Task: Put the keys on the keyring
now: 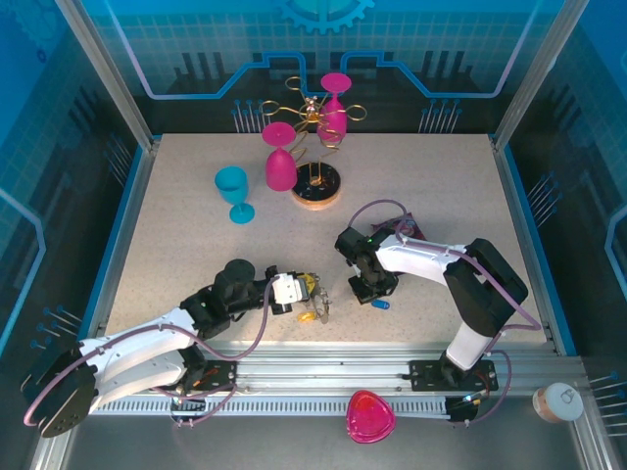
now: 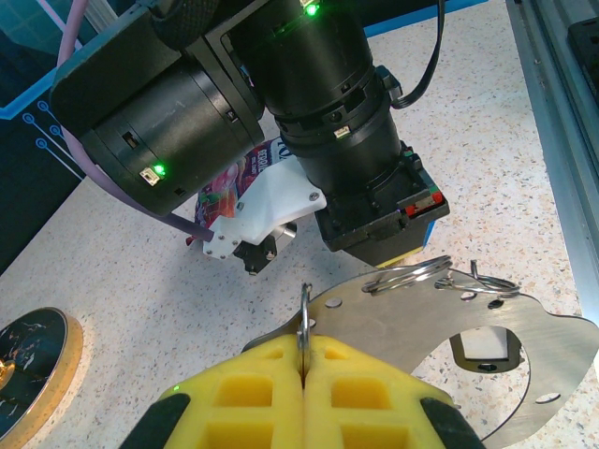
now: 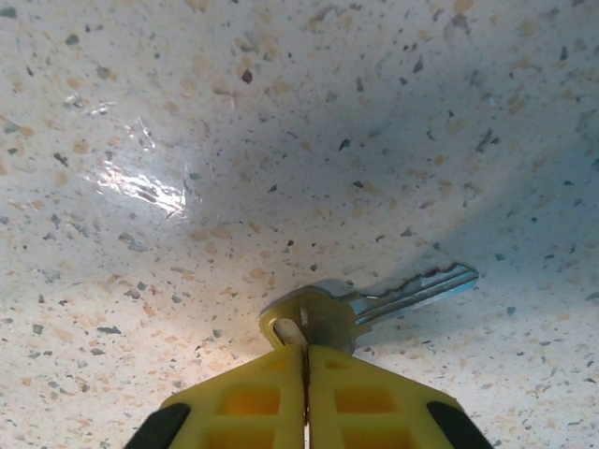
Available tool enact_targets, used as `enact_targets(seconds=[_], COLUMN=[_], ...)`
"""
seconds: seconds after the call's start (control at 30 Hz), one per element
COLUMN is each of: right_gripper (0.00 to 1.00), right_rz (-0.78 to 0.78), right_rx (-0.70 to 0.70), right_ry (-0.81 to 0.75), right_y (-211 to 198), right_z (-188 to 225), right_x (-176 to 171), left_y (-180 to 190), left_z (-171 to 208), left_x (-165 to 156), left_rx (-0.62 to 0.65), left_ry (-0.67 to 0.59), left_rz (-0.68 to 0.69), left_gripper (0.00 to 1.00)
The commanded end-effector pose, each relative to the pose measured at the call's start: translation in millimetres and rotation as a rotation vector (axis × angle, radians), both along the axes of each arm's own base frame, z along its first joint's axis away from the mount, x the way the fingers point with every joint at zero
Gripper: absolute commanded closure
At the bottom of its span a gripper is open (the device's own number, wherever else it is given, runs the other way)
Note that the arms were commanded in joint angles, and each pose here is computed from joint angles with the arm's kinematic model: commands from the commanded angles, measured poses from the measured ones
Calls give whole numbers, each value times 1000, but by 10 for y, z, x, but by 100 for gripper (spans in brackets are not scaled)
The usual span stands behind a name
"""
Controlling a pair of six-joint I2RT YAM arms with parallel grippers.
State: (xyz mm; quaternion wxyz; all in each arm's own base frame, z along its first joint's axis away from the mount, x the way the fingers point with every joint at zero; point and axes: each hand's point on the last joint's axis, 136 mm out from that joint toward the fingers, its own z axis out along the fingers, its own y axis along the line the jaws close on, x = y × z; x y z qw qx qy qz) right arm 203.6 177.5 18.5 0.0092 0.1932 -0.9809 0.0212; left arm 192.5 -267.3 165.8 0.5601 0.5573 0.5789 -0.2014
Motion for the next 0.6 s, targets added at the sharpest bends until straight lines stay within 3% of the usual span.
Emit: enact_targets(seconds=[0.0,0.23,0.57], right_gripper=[96,100,100], right_rz=[11,35,319], right_rx=[-18,68,520], right_ry=[15,-72,-316], right_y=[4,111,643], right_z=[26,302,1070], right_x=[-17,59,-16], left_y=[-19,-17,-5], left_z=[41,46,112], left_x=[-4,-2,27], left_rx=[-1,-2,-25], left_ry=[-28,-31,-48], left_rz=[-9,-8,12], left_gripper=[100,100,100])
